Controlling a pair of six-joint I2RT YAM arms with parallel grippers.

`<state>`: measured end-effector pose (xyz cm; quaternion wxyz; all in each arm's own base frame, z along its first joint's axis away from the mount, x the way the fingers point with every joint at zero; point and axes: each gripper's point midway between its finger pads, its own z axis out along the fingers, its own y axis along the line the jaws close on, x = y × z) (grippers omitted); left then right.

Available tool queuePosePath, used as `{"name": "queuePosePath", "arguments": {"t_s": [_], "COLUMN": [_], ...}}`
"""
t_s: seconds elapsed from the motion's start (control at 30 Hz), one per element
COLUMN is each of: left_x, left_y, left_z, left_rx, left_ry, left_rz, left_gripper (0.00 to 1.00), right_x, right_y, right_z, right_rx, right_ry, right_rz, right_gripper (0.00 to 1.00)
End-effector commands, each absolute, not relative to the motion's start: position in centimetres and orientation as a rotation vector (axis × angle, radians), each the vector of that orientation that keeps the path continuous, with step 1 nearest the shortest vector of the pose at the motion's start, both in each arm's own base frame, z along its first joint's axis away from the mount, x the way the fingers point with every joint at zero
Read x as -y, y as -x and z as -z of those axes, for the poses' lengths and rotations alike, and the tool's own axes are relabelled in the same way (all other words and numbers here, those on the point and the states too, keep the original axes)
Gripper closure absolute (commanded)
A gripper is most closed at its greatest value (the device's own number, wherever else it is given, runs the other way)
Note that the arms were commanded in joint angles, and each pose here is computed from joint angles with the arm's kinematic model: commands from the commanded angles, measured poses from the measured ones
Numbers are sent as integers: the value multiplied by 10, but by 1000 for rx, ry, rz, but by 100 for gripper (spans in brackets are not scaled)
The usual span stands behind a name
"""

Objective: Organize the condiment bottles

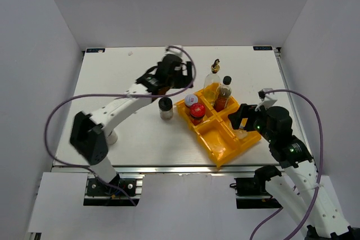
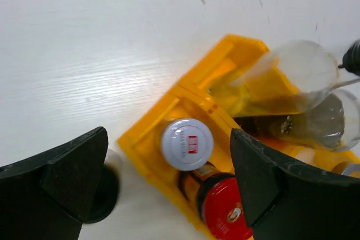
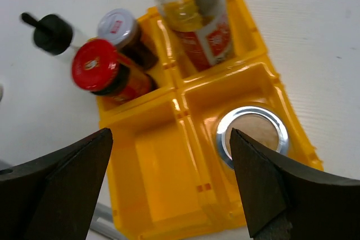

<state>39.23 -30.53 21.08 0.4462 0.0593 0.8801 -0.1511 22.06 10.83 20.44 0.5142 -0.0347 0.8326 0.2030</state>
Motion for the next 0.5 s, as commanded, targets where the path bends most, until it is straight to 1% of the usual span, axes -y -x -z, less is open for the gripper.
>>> {"name": "queuePosePath", "arguments": {"t_s": [0.0,0.03,0.07,0.1,0.17,0.2,0.23,0.3,0.33,0.37,0.4,0.43,0.47], "left_x": [216,199,170,155,135,118,109,93,87,84,78,75,71], "left_y": [-386,-381,-370,-359,-339,-326,-317,-306,-298,-295,-291,-289,-286], "left_z": [-278,-278,-295,-272,-260,-269,-251,-250,-250,-250,-249,-249,-246], "left_rx": [-1990,-1970,-1901,-1930,-1927,-1873,-1890,-1860,-1854,-1850,-1849,-1845,-1851], "left_ry": [123,178,300,339,433,490,524,575,588,601,610,617,623], "left_rz": [358,332,293,242,226,220,193,169,168,165,144,137,116], "left_gripper": [2,2,2,2,2,2,2,2,2,2,2,2,2], "right_x": [-148,-151,-156,-160,-174,-181,-203,-221,-237,-255,-267,-284,-296], "right_y": [-213,-211,-207,-205,-203,-203,-196,-196,-198,-187,-187,-188,-192], "right_z": [-253,-259,-265,-270,-265,-261,-251,-252,-243,-243,-257,-239,-255], "right_rx": [-1822,-1791,-1763,-1747,-1778,-1799,-1832,-1821,-1841,-1816,-1784,-1810,-1794], "right_ry": [327,348,380,393,442,459,533,581,626,677,693,762,758], "right_rz": [-680,-699,-722,-737,-770,-781,-820,-762,-714,-642,-603,-484,-475], "right_gripper": [11,11,11,11,11,11,11,11,11,11,11,11,11]}}
